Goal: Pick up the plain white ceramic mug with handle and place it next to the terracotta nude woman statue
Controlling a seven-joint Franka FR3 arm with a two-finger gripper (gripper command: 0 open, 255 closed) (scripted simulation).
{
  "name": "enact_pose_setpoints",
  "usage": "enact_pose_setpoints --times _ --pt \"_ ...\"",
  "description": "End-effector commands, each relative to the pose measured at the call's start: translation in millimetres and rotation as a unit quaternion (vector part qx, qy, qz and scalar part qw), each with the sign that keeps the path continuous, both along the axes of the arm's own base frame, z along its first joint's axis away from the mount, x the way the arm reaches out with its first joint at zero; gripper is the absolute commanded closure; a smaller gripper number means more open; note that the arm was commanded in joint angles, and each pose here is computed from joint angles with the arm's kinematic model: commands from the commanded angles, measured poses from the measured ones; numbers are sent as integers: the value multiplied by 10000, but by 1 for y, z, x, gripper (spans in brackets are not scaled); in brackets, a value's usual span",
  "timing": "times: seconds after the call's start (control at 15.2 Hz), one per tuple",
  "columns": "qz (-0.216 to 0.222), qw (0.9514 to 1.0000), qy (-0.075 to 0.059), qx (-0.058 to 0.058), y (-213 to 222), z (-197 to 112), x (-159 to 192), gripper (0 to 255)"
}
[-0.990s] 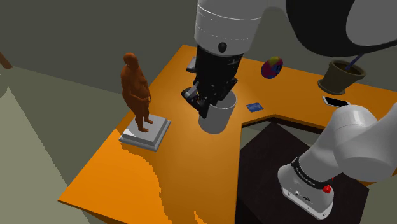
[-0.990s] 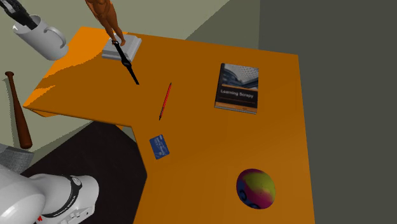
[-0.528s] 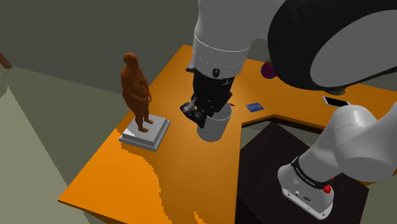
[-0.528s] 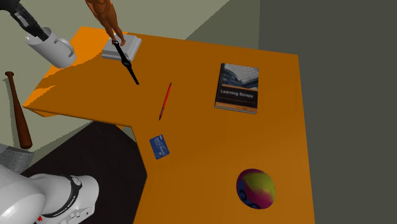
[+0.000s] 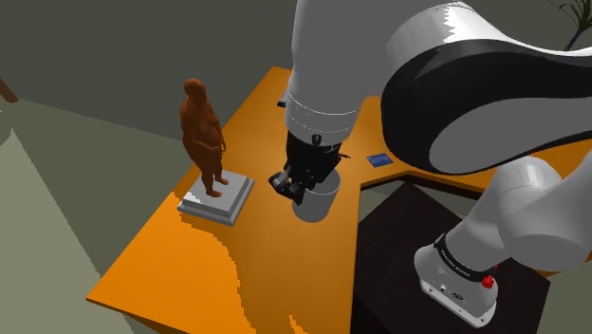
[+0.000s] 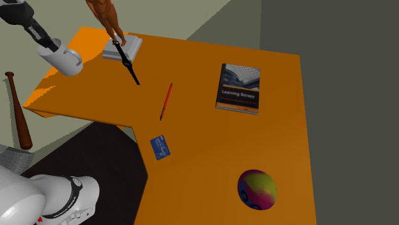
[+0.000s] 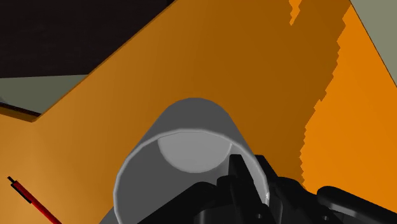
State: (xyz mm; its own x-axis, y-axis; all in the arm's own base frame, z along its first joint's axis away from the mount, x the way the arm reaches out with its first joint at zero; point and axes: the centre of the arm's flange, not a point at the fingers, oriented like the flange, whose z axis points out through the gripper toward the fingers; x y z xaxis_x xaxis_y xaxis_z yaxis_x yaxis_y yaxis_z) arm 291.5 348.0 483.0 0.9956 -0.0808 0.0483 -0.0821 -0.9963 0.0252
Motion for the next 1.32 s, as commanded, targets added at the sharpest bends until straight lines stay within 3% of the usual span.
enact_pose_setpoints --times 0.0,1.25 --pt "0 10000 -2 2 0 -11 1 255" --pt "0 10000 -2 2 0 -112 1 255"
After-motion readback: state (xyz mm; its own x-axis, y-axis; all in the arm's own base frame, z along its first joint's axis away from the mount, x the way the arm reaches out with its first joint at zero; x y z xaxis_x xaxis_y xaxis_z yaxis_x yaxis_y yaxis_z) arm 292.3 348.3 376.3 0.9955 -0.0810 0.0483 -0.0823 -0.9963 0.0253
